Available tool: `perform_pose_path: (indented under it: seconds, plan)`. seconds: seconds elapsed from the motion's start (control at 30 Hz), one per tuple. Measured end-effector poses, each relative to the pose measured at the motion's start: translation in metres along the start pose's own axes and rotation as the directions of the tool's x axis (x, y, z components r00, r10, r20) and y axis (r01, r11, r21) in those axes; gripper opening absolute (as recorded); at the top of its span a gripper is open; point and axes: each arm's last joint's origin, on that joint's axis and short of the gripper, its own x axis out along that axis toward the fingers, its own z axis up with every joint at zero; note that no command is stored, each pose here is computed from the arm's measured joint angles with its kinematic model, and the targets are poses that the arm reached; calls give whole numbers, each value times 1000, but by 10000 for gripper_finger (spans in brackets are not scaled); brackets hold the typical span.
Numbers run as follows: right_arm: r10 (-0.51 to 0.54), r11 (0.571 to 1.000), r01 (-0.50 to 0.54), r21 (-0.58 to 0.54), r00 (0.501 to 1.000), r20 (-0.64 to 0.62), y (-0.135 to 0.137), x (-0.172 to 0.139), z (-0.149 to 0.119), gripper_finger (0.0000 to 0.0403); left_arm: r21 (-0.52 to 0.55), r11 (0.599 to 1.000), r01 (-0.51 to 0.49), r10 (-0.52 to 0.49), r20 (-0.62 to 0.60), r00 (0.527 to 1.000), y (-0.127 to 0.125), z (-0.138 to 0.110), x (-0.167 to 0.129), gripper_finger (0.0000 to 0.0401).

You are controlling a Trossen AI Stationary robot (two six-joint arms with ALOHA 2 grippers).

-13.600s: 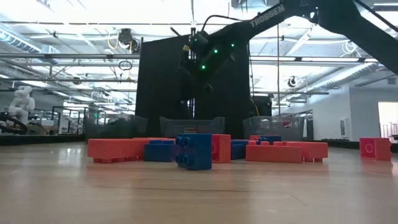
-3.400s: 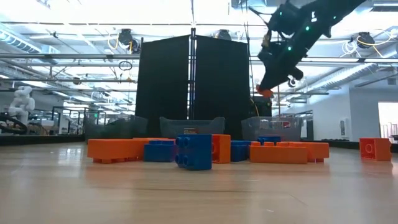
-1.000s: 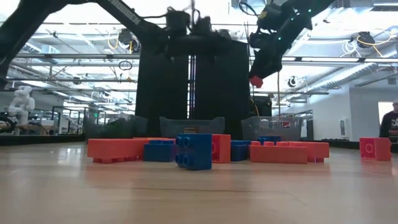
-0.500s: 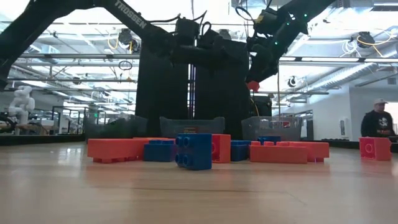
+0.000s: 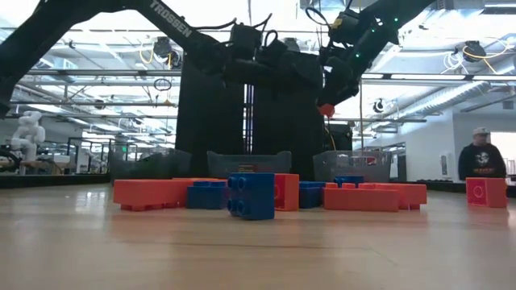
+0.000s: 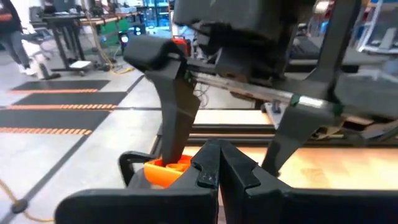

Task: Sort blocks
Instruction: Put the orange game piece into the right black bin

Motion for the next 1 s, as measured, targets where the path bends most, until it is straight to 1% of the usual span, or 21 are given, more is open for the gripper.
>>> perform_pose_path:
  seconds: [0.1, 0.23, 0.4, 0.7, 0.87, 0.93, 1.0]
  plan:
    - [0, 1000, 0, -1, 1000, 4, 0, 0, 0, 302, 19, 1000, -19, 19, -2, 1000, 1, -3, 3, 0]
    - [0, 1000, 0, -5, 1000, 7, 0, 0, 1, 302, -14, 1000, -22, 21, -14, 1000, 5, -9, 13, 0]
    - [0, 1000, 0, -5, 1000, 7, 0, 0, 1, 302, -11, 1000, -17, 17, -6, 1000, 7, -5, 23, 0]
    - [-6, 1000, 6, -26, 1000, 5, 0, 0, 1, 302, -64, 998, -6, -2, -120, 993, 9, -23, 36, 0]
    - [-11, 1000, 12, -24, 1000, 4, 0, 0, 1, 302, -67, 998, -10, 2, -126, 992, 9, -25, 37, 0]
    - [-12, 1000, 12, -17, 1000, -9, 0, 0, -1, 302, -66, 998, -10, 2, -124, 992, 9, -25, 37, 0]
    - [-37, 999, 37, -9, 998, -52, 0, -1, -4, 302, -68, 998, -12, 3, -129, 992, 8, -25, 37, 0]
